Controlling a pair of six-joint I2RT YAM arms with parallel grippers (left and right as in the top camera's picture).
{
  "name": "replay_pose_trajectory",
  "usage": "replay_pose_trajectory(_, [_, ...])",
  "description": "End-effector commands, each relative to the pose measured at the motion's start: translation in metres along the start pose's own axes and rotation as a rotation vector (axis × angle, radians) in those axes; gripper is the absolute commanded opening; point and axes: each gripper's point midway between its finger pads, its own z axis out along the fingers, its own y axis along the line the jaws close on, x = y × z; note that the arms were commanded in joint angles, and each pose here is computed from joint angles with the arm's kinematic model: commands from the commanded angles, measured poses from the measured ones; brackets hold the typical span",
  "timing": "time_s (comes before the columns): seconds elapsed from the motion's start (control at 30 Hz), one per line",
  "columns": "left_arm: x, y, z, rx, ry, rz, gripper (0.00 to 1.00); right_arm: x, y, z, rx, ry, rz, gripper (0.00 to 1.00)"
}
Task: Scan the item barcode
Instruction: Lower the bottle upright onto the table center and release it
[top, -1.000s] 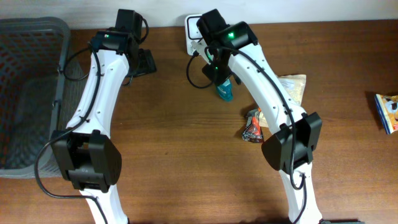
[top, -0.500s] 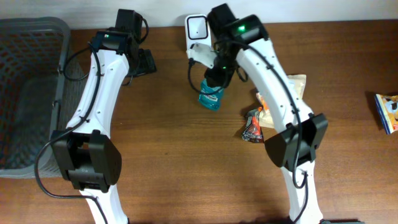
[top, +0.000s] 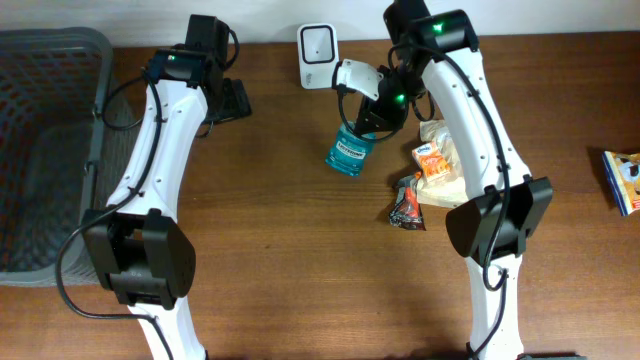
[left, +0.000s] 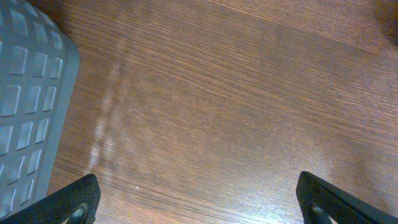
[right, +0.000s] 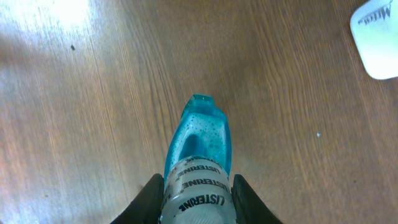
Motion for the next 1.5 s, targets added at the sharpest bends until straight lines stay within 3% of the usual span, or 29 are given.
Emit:
replay_pose_trajectory(0.0, [0.005,-0.002,0.007,-0.010,0.018,-0.002,0.99,-0.014,0.003,-0.010,0.012,-0.050,-0.106,0.24])
replay_pose_trajectory(0.27, [0.005,-0.002,0.007,-0.010,0.018,-0.002,0.99,0.003,-0.003,0.015,0.041,0.112,-0.123,0.21])
replay_pose_trajectory(0.63, [0.005,-0.002,0.007,-0.010,0.018,-0.002,0.99,-0.013,0.015,0.038,0.030,0.180,-0.228,0.31])
replay_pose_trajectory(0.67, [0.005,-0.002,0.007,-0.010,0.018,-0.002,0.99,-0.013,0.015,0.038,0.039,0.196,-0.234,0.34])
replay_pose_trajectory(0.7, [0.005,-0.002,0.007,-0.010,0.018,-0.002,0.99,-0.011,0.013,0.039,0.057,0.221,-0.238,0.90])
replay_pose_trajectory(0.73, [0.005,-0.002,0.007,-0.010,0.018,-0.002,0.99,-0.010,0.010,0.038,0.077,0.229,-0.219,0.99])
replay_pose_trajectory(1.07, [0.005,-0.002,0.007,-0.010,0.018,-0.002,0.99,-0.039,-0.008,0.009,0.227,0.131,-0.065,0.98])
replay_pose_trajectory(1.17, [0.005,-0.002,0.007,-0.010,0.018,-0.002,0.99,-0.062,-0.014,-0.025,0.328,0.017,0.070,0.99])
replay_pose_trajectory(1.3, [0.005,-0.002,0.007,-0.010,0.018,-0.002,0.99,-0.085,-0.025,-0.101,0.496,-0.233,0.426,0.99])
replay_pose_trajectory(1.47, [0.005,-0.002,0.007,-0.010,0.018,-0.002,0.99,-0.061,-0.018,-0.193,0.552,-0.502,0.897,0.99])
